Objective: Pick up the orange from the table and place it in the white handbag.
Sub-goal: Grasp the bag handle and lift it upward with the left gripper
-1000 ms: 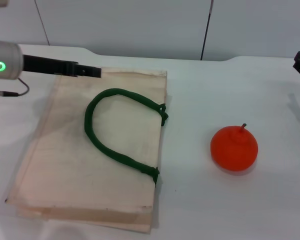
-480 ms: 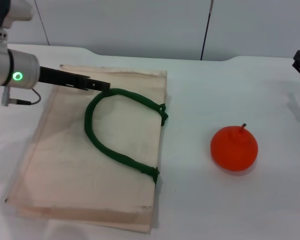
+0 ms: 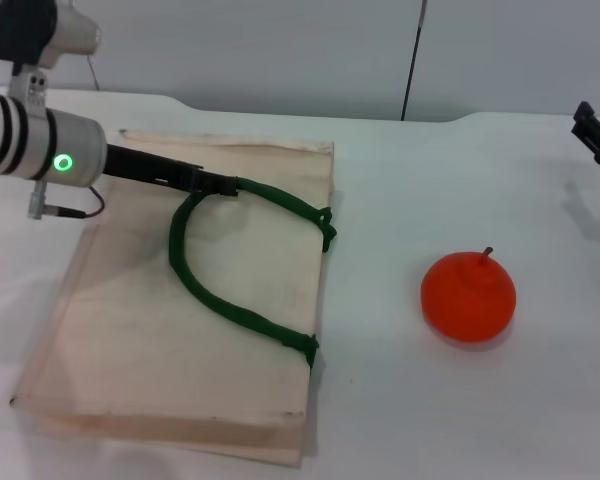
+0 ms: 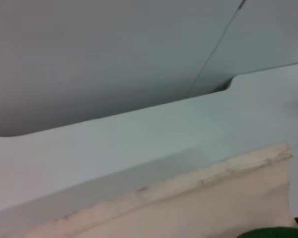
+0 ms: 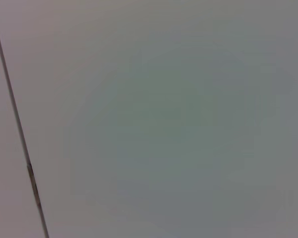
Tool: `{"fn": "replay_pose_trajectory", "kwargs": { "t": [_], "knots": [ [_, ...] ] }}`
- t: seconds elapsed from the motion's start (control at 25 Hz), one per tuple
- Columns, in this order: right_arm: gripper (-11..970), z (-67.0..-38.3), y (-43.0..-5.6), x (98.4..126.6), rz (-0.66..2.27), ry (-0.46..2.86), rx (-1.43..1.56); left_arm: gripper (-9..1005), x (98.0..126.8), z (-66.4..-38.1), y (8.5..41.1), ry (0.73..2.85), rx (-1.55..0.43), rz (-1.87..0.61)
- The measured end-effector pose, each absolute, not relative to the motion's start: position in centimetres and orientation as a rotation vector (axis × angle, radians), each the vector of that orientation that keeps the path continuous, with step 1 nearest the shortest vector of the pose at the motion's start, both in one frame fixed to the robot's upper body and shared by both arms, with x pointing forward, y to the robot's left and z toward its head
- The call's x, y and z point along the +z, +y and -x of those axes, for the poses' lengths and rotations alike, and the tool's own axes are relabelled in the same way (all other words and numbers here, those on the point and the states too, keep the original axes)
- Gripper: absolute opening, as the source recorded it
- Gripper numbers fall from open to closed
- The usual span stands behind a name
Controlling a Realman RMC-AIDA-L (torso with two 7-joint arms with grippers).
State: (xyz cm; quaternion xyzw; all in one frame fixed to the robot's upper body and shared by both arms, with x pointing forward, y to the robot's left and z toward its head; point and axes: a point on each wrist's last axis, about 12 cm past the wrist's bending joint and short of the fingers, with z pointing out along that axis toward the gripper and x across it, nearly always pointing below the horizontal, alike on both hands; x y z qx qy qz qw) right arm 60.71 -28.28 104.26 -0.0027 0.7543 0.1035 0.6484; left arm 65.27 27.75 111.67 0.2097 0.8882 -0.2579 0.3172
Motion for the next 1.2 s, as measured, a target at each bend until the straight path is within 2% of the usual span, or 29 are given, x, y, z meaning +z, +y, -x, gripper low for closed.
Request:
{"fn": "replay_pose_trajectory", "kwargs": {
  "t": [0.52,0.72,0.84,1.08,1.2],
  "knots": [
    [881,-60.7,-28.3,104.2,0.003,1.714,0.236,678,110.8,-65.3,26.8,2.356,-0.636,-0.568],
    [880,-60.6,-28.4,104.2,0.001,1.716,0.234,496,110.7,-65.3,26.7,2.355,-0.632,-0.563],
    [879,-60.5,-28.5,104.1,0.0,1.718,0.232,295,110.7,-65.3,26.7,2.354,-0.632,-0.564],
    [878,-60.3,-28.8,103.9,-0.009,1.724,0.222,167,111.3,-65.4,26.2,2.314,-0.682,-0.572],
    [878,-60.1,-29.0,103.8,-0.015,1.728,0.217,153,112.4,-65.4,26.0,2.223,-0.754,-0.62]
  ]
}}
